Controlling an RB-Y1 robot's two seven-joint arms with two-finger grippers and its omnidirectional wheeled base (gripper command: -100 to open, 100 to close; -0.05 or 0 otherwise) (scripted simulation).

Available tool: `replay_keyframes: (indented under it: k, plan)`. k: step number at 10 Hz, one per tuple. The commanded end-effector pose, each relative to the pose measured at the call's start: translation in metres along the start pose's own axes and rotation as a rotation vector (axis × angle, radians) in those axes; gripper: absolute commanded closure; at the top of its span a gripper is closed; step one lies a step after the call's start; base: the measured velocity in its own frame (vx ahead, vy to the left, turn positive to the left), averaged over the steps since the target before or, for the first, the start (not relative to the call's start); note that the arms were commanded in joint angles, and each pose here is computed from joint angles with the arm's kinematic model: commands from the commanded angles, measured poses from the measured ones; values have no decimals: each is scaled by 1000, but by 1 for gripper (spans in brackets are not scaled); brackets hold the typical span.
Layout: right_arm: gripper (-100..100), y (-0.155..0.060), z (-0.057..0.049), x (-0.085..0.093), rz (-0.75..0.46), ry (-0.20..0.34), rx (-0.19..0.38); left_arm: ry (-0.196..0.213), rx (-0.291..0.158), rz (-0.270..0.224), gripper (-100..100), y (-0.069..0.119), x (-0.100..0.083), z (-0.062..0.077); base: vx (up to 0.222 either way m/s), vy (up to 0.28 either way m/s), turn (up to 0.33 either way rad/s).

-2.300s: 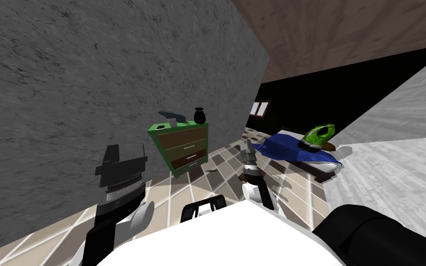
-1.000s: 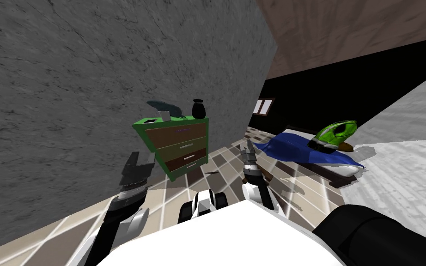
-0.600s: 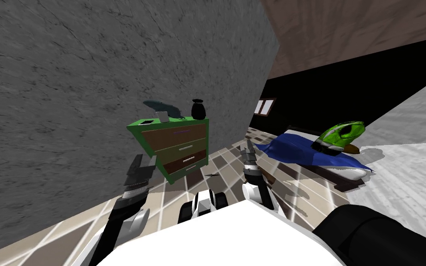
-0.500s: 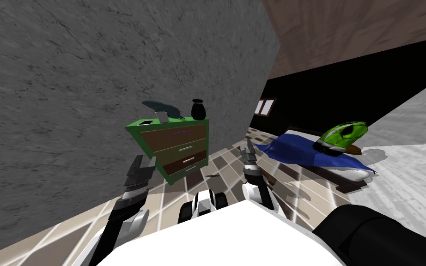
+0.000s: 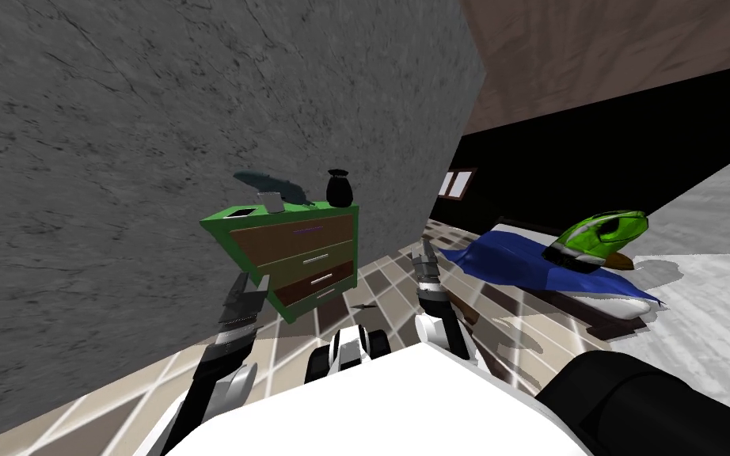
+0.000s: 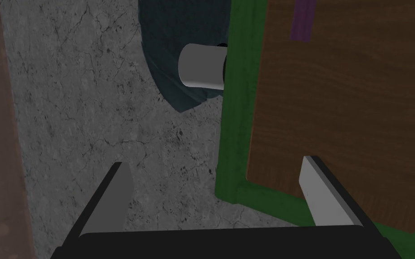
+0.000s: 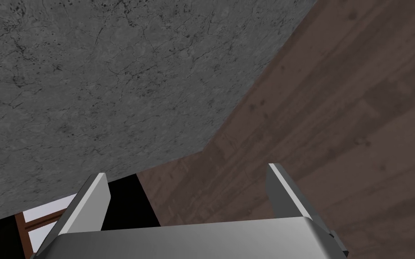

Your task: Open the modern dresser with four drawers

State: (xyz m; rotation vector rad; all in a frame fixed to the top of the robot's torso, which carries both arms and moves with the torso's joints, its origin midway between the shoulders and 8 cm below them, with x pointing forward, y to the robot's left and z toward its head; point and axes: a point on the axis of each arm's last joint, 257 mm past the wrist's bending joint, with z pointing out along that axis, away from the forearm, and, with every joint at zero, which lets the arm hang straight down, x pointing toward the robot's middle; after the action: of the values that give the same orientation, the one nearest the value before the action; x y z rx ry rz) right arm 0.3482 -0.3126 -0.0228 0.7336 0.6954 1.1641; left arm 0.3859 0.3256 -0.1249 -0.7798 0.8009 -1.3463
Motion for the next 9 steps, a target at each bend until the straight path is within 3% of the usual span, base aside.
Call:
replay_keyframes:
  k: [1, 3, 8, 9]
  plan:
    - [0, 0, 0, 0, 0, 0, 0, -14, -34, -5, -100, 20, -7, -9, 85, -13, 7]
    - [0, 0, 0, 0, 0, 0, 0, -22, -52, -9, -100, 29, -10, -14, 79, -17, 7]
    - [0, 0, 0, 0, 0, 0, 0, -68, -137, -30, -100, 73, -25, -40, 106, -15, 11]
    - [0, 0, 0, 0, 0, 0, 0, -68, -137, -30, -100, 73, -25, -40, 85, -31, 6]
